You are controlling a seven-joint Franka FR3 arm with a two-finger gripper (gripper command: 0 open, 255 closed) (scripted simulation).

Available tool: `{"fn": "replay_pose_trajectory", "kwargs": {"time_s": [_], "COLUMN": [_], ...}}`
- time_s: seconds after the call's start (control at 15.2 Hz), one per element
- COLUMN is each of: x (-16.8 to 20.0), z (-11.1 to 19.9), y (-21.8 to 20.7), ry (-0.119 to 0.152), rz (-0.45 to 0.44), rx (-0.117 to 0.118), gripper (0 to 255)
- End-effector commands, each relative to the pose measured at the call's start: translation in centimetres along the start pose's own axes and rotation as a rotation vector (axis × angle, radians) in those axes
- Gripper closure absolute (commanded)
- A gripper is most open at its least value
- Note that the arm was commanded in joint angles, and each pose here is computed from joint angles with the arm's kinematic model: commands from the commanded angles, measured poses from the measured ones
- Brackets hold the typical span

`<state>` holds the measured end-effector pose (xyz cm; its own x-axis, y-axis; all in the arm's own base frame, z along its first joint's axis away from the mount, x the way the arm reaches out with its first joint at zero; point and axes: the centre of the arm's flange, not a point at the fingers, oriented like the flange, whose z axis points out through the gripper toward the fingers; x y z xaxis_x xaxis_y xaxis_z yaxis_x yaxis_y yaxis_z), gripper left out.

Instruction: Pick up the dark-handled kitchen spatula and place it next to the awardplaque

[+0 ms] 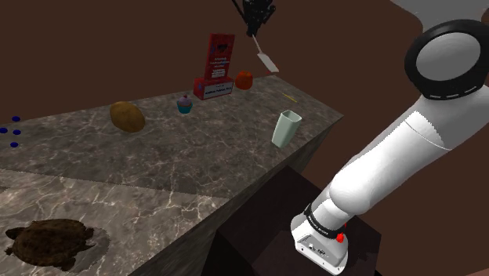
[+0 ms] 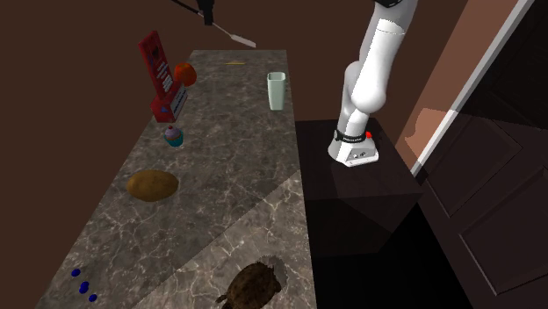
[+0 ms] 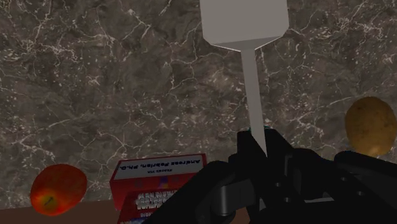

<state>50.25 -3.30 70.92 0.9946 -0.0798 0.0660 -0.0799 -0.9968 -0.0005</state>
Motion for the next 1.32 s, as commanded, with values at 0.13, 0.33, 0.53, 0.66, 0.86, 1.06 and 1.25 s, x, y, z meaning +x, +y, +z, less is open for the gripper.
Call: {"fn": "replay_pose_trajectory", "kwargs": {"time_s": [0.13,0.33,0.53,0.66,0.86,1.06,1.25], "x": [0.7,1.3,1.9,2.2,2.5,2.4,2.3], "z": [0.1,0.2,0.2,0.2,0.8,2.4,3.9], "y": [5.4,9.3,13.2,15.8,18.0,18.0,18.0], "ry": [0.000,0.000,0.000,0.000,0.000,0.000,0.000], "rz": [-0.001,-0.001,-0.001,-0.001,-0.001,-0.001,-0.001], "rx": [0.000,0.000,0.000,0.000,0.000,0.000,0.000], "gripper": [255,255,255,255,255,255,255]}}
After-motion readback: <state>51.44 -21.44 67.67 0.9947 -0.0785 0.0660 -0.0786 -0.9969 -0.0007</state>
